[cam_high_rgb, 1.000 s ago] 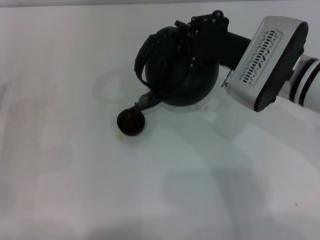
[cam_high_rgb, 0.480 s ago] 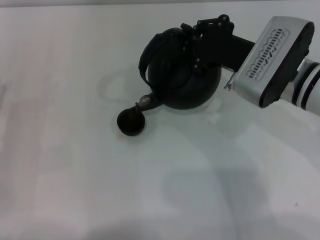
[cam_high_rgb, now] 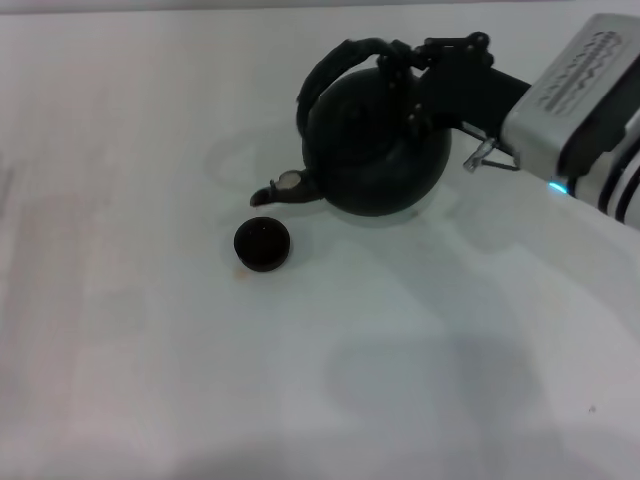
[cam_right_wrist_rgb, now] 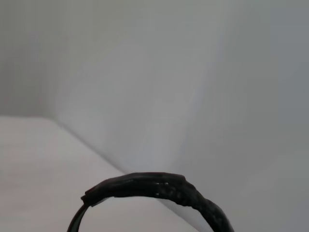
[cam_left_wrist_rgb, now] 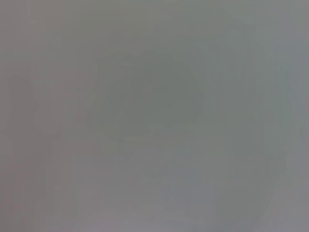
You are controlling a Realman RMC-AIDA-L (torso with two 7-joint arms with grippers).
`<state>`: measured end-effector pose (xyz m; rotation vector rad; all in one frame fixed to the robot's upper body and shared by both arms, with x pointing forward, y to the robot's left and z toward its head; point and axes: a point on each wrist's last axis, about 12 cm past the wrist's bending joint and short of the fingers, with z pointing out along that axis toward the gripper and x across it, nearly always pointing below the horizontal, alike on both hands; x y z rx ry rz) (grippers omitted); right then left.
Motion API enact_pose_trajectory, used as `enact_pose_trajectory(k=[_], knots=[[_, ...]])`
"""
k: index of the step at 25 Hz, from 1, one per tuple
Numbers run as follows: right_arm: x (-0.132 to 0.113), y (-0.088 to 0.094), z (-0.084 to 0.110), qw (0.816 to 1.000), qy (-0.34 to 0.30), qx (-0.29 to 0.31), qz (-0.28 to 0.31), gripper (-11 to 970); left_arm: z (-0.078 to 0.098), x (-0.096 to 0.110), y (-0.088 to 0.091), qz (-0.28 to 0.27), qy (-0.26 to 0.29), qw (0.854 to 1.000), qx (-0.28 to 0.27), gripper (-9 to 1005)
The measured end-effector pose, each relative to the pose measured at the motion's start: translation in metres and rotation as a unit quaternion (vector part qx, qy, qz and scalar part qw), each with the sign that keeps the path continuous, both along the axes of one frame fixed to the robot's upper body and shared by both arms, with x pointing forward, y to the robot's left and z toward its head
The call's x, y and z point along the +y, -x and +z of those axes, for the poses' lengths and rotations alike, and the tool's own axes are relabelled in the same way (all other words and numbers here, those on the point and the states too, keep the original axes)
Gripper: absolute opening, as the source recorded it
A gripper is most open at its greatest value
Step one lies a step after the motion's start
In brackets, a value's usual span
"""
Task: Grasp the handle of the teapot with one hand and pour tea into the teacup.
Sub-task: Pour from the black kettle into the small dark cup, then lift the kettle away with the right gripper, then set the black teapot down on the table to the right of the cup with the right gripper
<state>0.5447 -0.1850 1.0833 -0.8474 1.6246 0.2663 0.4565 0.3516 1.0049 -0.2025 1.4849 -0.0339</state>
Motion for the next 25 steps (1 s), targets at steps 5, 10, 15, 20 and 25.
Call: enact_pose_trajectory(k=[5,10,15,20,25], knots=[[-0.021,0.005,-0.009,0.996,-0.072,0.033,-0.033,146,-0.001,0.000,-0.001,0.000,0.001,1.000,0.005,861],[-0.043,0.016,-0.019,0.987,-0.145,0.049,-0.047,146,-0.001,-0.001,-0.002,0.000,0.001,1.000,0.009,861],[-0.064,0.030,-0.035,0.976,-0.201,0.062,-0.056,147,-0.001,-0.001,-0.005,-0.002,0.000,1.000,0.008,861],[-0.076,0.038,-0.047,0.970,-0.221,0.078,-0.072,148,0.000,0.000,-0.007,-0.003,-0.003,1.000,0.008,862],[-0.078,0.039,-0.054,0.969,-0.215,0.089,-0.078,149,0.001,0.000,-0.010,-0.004,-0.007,1.000,0.010,862]])
